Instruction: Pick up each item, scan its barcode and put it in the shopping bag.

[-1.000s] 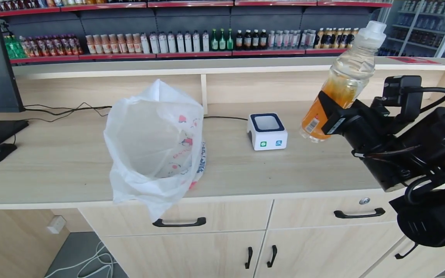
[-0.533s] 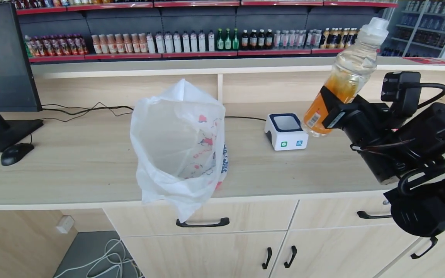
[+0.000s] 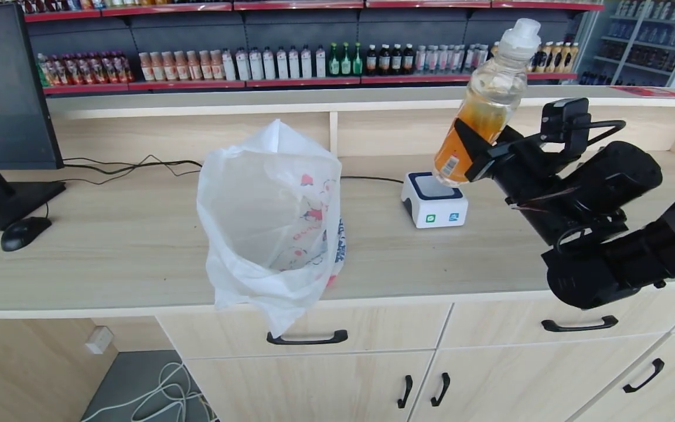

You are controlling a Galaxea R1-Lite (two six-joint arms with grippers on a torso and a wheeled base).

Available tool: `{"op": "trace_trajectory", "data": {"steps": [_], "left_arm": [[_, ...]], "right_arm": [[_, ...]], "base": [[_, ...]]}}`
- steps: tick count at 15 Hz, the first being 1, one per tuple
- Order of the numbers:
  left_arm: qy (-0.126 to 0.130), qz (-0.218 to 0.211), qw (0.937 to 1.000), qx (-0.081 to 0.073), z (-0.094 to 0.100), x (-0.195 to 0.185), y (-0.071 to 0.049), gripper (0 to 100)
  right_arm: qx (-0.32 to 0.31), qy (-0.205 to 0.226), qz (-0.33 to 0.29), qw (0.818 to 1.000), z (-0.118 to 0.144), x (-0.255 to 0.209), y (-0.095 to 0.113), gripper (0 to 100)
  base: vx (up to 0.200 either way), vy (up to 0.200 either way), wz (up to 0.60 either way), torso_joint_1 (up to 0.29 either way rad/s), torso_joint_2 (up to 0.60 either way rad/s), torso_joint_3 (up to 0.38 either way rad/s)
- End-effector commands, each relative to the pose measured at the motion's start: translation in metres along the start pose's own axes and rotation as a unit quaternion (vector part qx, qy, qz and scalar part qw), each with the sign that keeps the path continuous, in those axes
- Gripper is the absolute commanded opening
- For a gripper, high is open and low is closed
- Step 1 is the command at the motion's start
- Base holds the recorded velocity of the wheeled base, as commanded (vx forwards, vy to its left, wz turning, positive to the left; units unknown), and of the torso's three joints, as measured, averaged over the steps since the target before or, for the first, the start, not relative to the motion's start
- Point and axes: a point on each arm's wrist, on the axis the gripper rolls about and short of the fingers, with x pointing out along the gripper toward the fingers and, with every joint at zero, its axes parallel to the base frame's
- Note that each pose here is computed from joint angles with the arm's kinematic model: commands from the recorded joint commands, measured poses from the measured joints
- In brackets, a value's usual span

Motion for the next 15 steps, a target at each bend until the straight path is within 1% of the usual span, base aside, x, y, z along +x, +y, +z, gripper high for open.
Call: {"op": "trace_trajectory", "data": {"steps": [1, 2, 4, 6, 9, 10, 13, 15], "left_arm": [[0.0, 0.0, 1.0, 0.0, 0.0, 0.0, 0.0, 100], [0.0, 0.0, 1.0, 0.0, 0.0, 0.0, 0.0, 100], [0.0, 0.0, 1.0, 0.0, 0.0, 0.0, 0.0, 100], [0.0, 0.0, 1.0, 0.0, 0.0, 0.0, 0.0, 100], [-0.001, 0.0, 1.0, 0.001, 0.0, 0.0, 0.0, 100], [0.0, 0.0, 1.0, 0.001, 0.0, 0.0, 0.0, 100], [0.0, 0.0, 1.0, 0.001, 0.0, 0.0, 0.0, 100], [-0.001, 0.0, 1.0, 0.002, 0.0, 0.0, 0.0, 100]], "right_arm": [[-0.007, 0.012, 0.01, 1.0, -0.017, 0.0, -0.009, 0], [-0.022, 0.005, 0.037, 0.999, -0.019, 0.003, -0.018, 0], [-0.041, -0.015, 0.086, 0.995, -0.019, 0.01, -0.023, 0], [-0.071, -0.033, 0.157, 0.985, -0.022, 0.016, -0.026, 0], [-0.131, -0.053, 0.22, 0.965, -0.023, 0.018, -0.041, 0], [-0.151, -0.055, 0.245, 0.956, -0.03, 0.016, -0.044, 0], [-0.188, -0.072, 0.263, 0.944, -0.039, 0.022, -0.053, 0], [-0.21, -0.096, 0.261, 0.937, -0.04, 0.033, -0.056, 0]], "base": [[0.0, 0.0, 0.0, 0.0, 0.0, 0.0], [0.0, 0.0, 0.0, 0.0, 0.0, 0.0], [0.0, 0.0, 0.0, 0.0, 0.0, 0.0], [0.0, 0.0, 0.0, 0.0, 0.0, 0.0], [0.0, 0.0, 0.0, 0.0, 0.0, 0.0], [0.0, 0.0, 0.0, 0.0, 0.0, 0.0], [0.0, 0.0, 0.0, 0.0, 0.0, 0.0], [0.0, 0.0, 0.0, 0.0, 0.0, 0.0]]}}
